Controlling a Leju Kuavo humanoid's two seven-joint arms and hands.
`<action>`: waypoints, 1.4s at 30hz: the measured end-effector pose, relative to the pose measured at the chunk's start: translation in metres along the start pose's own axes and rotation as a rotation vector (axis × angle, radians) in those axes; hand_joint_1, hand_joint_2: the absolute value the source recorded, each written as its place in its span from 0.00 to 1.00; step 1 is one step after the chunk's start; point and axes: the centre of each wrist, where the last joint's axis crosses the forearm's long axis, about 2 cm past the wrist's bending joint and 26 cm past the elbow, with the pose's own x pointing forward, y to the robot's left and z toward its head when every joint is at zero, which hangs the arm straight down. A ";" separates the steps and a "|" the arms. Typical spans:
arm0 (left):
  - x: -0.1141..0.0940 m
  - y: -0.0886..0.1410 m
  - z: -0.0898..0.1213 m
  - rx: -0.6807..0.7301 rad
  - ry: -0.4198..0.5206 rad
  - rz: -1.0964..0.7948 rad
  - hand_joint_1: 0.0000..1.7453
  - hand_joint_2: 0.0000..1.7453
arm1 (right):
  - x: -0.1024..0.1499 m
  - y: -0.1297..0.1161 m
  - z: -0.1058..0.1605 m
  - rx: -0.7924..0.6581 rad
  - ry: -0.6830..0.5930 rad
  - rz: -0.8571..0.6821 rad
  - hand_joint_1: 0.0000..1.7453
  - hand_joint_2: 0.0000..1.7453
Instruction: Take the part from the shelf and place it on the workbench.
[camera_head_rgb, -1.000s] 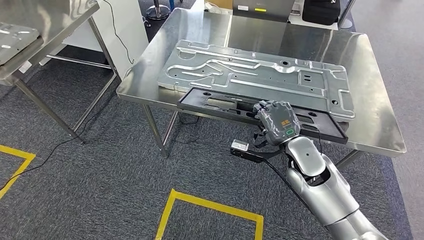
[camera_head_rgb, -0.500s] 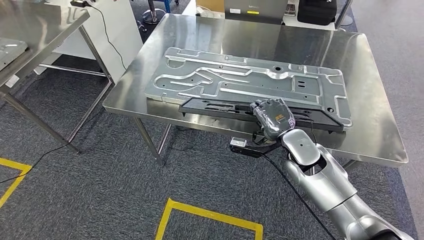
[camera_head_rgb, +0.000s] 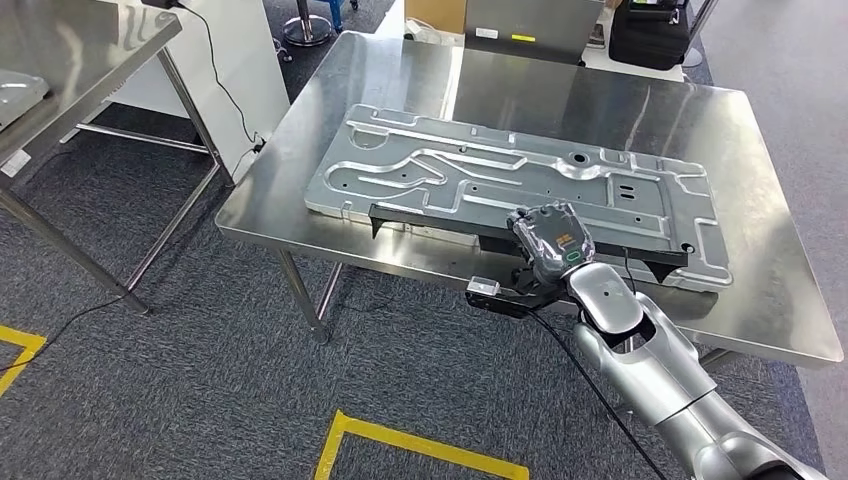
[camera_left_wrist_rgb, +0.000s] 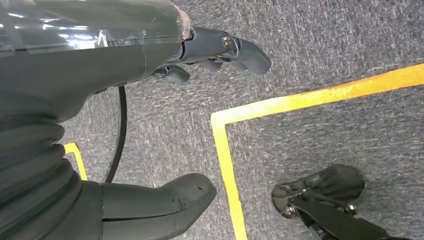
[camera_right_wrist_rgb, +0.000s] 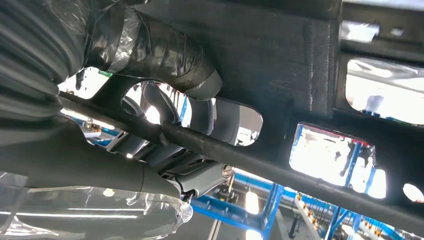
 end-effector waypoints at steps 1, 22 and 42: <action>0.000 0.000 0.000 0.000 0.000 0.001 0.00 1.00 | 0.000 0.001 0.001 0.002 0.001 0.000 1.00 1.00; -0.002 0.000 0.001 -0.002 0.004 0.020 0.00 1.00 | -0.016 -0.006 -0.005 -0.021 0.031 0.028 1.00 1.00; 0.000 0.000 0.000 0.000 -0.001 0.020 0.00 1.00 | -0.048 -0.008 -0.005 -0.013 0.079 0.076 1.00 1.00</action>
